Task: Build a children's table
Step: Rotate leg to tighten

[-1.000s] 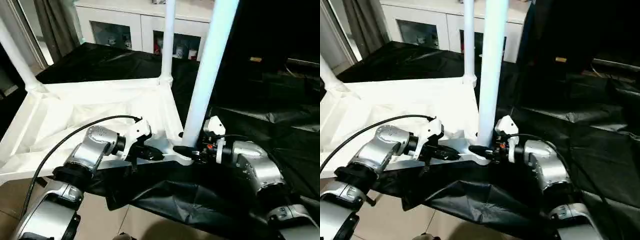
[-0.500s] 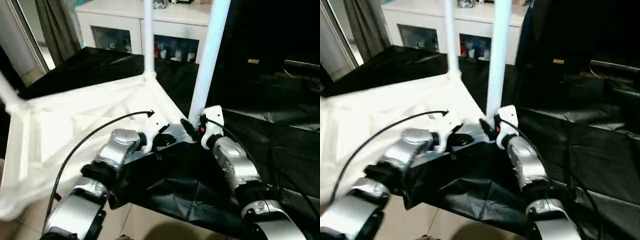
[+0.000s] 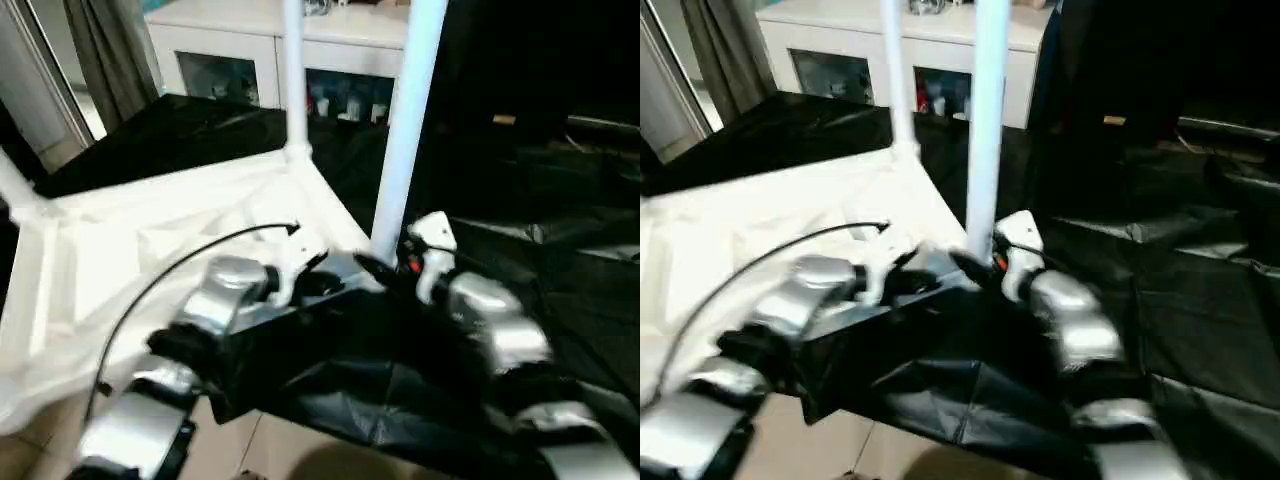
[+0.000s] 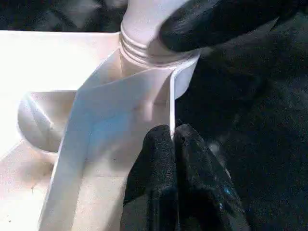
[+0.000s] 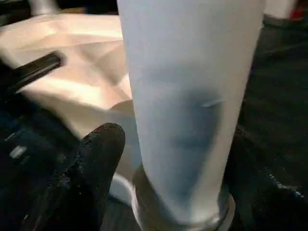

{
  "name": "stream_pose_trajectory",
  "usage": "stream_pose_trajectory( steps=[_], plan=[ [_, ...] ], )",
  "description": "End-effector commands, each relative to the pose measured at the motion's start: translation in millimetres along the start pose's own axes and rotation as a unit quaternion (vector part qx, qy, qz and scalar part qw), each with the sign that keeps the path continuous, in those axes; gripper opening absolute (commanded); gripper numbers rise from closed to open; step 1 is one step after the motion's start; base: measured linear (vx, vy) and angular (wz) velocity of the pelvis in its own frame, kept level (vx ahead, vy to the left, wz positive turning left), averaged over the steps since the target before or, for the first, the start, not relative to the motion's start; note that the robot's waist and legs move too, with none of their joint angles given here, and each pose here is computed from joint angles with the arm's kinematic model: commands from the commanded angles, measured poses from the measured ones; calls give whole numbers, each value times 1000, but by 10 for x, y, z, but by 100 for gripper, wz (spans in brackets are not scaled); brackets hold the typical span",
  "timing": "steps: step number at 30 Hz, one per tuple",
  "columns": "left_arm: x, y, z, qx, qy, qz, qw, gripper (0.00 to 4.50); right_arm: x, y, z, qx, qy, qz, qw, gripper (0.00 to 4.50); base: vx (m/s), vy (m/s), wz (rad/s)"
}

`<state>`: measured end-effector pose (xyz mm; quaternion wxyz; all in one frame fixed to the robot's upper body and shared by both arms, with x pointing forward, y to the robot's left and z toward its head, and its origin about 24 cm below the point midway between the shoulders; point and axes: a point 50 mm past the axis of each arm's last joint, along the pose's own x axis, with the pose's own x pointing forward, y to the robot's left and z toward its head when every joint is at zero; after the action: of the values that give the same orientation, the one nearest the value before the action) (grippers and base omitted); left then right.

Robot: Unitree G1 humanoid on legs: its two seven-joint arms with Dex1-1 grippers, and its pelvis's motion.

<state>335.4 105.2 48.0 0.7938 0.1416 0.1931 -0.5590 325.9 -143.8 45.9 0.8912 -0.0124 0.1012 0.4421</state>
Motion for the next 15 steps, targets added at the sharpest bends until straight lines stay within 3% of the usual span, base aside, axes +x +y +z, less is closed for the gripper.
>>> stream_pose_trajectory(
  steps=[1, 6, 15],
  plan=[
    [-10, -40, 72, 22, -14, -31, 999, 0, 35, 117, -45, 8, 13, 65, 998, 308, 0, 0, 0],
    [-165, -33, 51, 19, -13, -65, 998, 0, -80, 50, -15, 6, 20, 97, 995, 278, 0, 0, 0],
    [-185, -70, 23, 16, -8, -77, 997, 0, -58, 124, -40, 23, 19, 132, 991, 217, 0, 0, 0]
  ],
)
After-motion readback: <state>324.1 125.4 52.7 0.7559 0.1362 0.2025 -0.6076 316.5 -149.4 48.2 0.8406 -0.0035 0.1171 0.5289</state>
